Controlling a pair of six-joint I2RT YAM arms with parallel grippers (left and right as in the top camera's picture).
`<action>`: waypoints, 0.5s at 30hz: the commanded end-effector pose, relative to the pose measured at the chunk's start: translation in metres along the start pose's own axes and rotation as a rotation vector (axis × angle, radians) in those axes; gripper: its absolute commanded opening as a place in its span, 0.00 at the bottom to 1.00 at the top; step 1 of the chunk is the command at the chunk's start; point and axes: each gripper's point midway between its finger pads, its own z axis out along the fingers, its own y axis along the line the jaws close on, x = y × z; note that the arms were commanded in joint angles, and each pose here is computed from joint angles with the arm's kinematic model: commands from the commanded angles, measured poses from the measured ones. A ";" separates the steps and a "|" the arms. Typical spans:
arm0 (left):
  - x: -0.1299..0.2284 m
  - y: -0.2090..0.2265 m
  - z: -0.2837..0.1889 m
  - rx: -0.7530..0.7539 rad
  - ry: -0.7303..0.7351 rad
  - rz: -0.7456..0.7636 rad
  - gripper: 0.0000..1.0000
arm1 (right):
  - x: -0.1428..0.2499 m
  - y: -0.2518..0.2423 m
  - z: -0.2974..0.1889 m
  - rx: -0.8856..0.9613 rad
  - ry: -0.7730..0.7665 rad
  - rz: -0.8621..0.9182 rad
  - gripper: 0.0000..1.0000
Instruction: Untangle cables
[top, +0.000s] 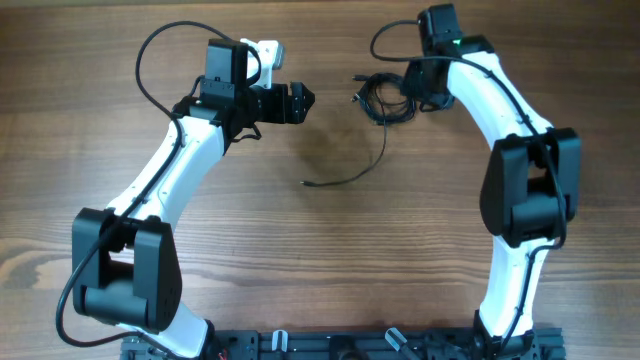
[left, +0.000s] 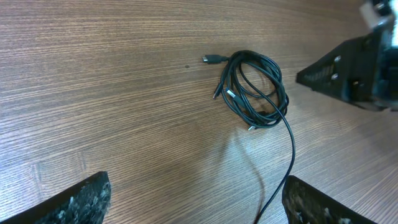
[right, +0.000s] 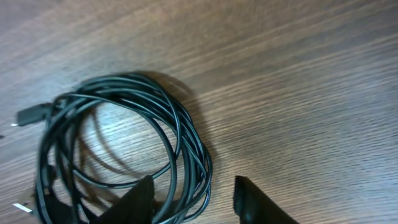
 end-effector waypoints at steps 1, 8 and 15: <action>-0.005 0.002 -0.002 -0.013 -0.014 0.004 0.90 | 0.011 0.008 0.013 0.020 0.017 -0.002 0.38; -0.005 0.002 -0.002 -0.012 -0.017 0.005 0.90 | 0.021 0.023 0.012 0.016 0.019 0.013 0.34; -0.005 0.002 -0.002 -0.012 -0.017 0.005 0.90 | 0.021 0.022 0.012 0.044 0.000 0.047 0.32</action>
